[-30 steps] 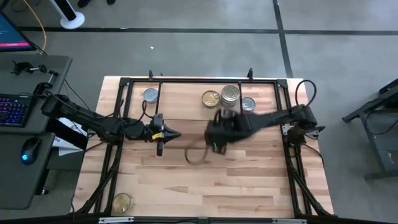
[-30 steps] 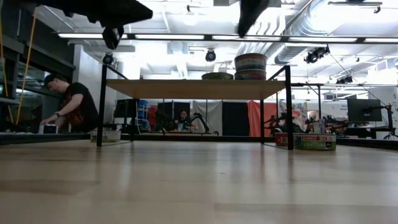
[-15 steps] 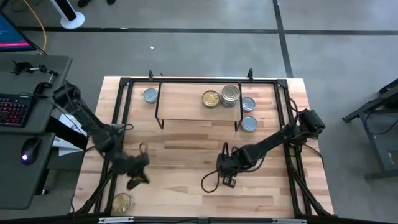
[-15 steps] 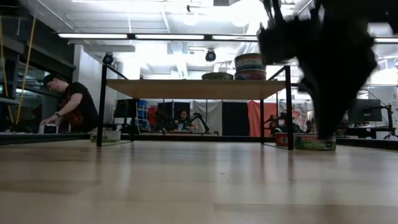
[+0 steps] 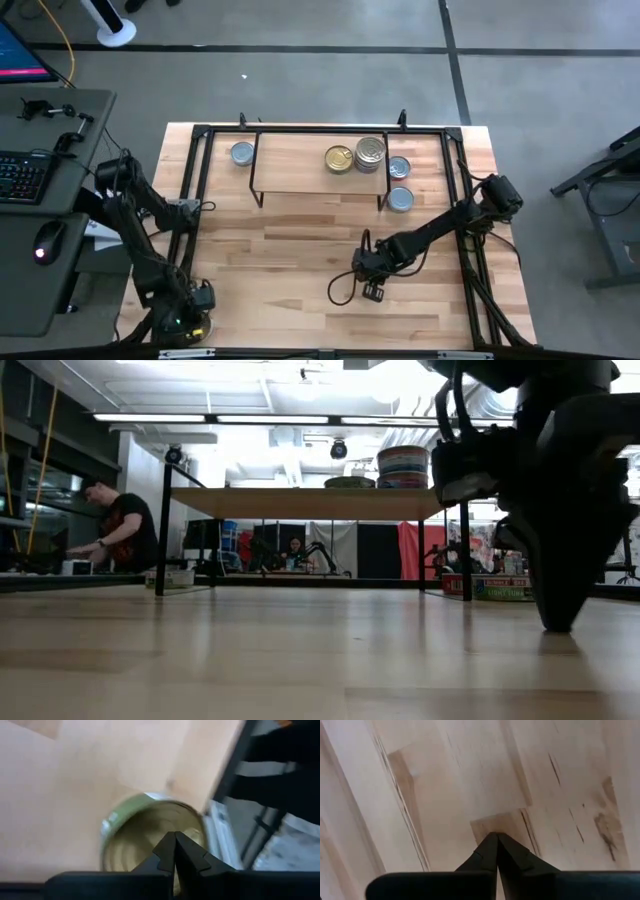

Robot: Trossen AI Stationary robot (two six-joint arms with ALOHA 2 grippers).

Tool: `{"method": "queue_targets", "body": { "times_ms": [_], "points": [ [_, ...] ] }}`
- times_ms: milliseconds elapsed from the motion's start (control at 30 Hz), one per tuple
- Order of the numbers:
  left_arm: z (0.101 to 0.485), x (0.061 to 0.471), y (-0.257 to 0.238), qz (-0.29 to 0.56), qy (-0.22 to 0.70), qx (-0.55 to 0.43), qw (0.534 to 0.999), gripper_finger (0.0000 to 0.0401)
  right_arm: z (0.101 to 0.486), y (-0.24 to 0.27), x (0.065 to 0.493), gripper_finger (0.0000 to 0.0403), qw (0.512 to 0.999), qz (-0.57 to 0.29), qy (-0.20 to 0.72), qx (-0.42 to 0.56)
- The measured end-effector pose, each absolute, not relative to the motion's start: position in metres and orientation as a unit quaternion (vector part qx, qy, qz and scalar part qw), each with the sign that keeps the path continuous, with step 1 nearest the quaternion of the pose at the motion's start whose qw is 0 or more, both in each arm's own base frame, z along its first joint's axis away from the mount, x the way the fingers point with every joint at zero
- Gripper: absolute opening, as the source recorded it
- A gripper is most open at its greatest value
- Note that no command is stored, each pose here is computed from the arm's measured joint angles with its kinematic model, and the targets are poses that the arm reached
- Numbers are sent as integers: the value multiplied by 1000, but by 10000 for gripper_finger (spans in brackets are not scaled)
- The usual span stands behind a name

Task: Stack canned seafood by type on shelf
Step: Stack the green tuna can on the green tuna can on the shelf

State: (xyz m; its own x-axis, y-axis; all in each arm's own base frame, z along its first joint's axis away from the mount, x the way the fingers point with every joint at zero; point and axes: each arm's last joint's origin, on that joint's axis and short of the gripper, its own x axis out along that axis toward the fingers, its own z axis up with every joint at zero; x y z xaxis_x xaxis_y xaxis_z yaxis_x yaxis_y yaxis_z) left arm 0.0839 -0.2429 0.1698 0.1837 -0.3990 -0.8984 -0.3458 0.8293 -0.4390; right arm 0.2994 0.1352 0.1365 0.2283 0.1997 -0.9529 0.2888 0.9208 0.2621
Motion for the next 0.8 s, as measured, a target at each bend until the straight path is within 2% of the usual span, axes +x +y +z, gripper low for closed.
{"method": "queue_targets", "body": {
  "times_ms": [233,533,700,800],
  "points": [
    [157,99,-234,35,648,-260,715,0,156,134,305,0,780,2,601,177],
    [156,170,-185,88,509,-134,846,0,217,118,272,0,815,-84,543,182],
    [148,227,-153,71,460,-52,884,0,239,113,259,0,830,-116,507,205],
    [134,265,-136,49,417,-47,907,0,243,113,257,0,837,-128,490,209]
  ]
}}
